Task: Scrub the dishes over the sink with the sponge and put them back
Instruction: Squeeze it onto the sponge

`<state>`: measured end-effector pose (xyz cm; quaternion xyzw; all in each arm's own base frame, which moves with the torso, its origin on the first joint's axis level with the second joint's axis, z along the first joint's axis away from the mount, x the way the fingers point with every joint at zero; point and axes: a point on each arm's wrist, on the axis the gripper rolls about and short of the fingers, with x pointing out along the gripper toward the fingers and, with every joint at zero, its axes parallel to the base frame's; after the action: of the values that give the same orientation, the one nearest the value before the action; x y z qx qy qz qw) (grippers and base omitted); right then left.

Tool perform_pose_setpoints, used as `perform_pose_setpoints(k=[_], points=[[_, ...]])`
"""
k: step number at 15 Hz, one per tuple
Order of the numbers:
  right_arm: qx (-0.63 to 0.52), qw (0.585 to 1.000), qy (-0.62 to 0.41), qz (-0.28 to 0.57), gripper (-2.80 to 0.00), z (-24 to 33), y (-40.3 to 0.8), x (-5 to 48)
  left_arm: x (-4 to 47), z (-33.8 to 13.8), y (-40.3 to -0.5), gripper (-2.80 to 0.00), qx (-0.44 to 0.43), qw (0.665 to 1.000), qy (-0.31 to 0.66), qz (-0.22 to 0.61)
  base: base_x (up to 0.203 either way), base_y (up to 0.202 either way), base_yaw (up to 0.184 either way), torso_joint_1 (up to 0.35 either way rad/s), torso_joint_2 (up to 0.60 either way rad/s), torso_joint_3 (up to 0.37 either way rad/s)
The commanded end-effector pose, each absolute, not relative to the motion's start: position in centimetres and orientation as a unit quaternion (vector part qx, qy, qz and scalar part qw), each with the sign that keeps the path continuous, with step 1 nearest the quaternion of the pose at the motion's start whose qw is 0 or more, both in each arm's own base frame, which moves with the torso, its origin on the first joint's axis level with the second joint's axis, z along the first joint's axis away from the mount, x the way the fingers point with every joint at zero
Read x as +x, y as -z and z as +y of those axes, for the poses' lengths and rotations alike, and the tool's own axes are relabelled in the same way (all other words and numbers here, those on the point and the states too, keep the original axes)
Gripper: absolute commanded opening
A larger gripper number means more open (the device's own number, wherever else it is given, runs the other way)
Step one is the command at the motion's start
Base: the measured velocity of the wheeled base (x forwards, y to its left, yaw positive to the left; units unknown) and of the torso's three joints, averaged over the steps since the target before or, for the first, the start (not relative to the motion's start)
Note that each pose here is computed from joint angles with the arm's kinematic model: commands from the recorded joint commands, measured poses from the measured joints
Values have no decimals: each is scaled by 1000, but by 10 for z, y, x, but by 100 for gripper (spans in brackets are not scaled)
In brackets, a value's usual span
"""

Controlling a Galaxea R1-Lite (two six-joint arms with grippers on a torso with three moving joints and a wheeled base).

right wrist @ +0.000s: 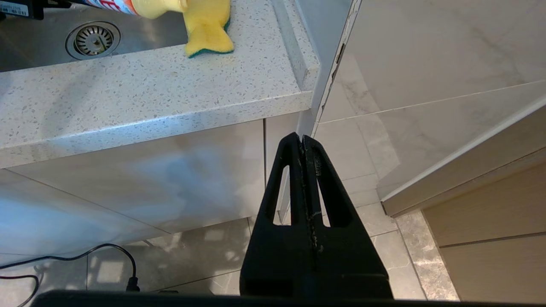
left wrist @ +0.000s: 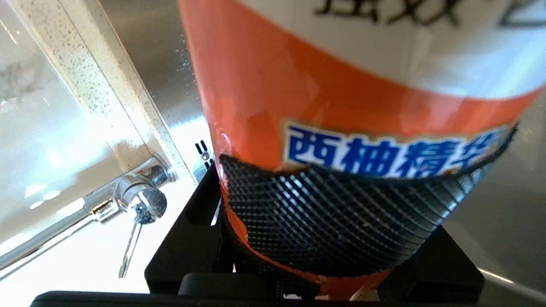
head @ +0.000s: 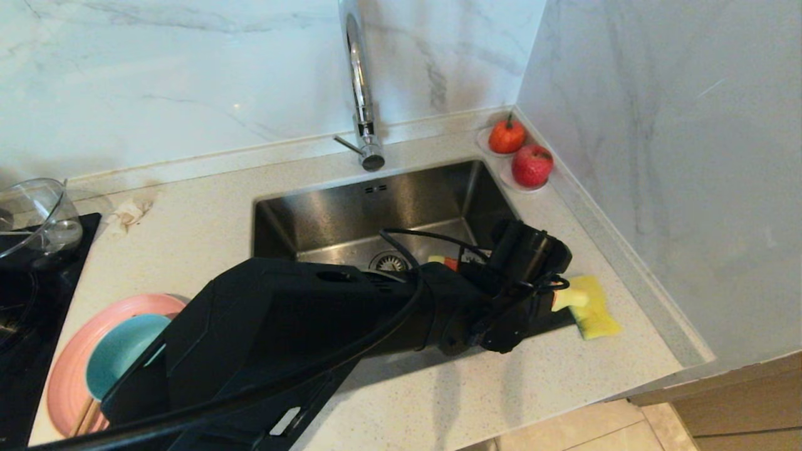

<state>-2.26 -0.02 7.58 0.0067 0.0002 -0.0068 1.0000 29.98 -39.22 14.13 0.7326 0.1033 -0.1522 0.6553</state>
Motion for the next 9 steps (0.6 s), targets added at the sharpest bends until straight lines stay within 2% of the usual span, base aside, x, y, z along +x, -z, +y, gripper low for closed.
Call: perform_pose_setpoints(k=[1, 9], points=[[7, 1000, 7, 0, -280, 0, -76, -23, 298, -394, -139, -280, 738, 649, 154, 104, 0, 0, 0, 0, 0, 0], [7, 1000, 7, 0, -280, 0, -76, -23, 291, -398, -135, -280, 746, 640, 150, 108, 0, 0, 0, 0, 0, 0]])
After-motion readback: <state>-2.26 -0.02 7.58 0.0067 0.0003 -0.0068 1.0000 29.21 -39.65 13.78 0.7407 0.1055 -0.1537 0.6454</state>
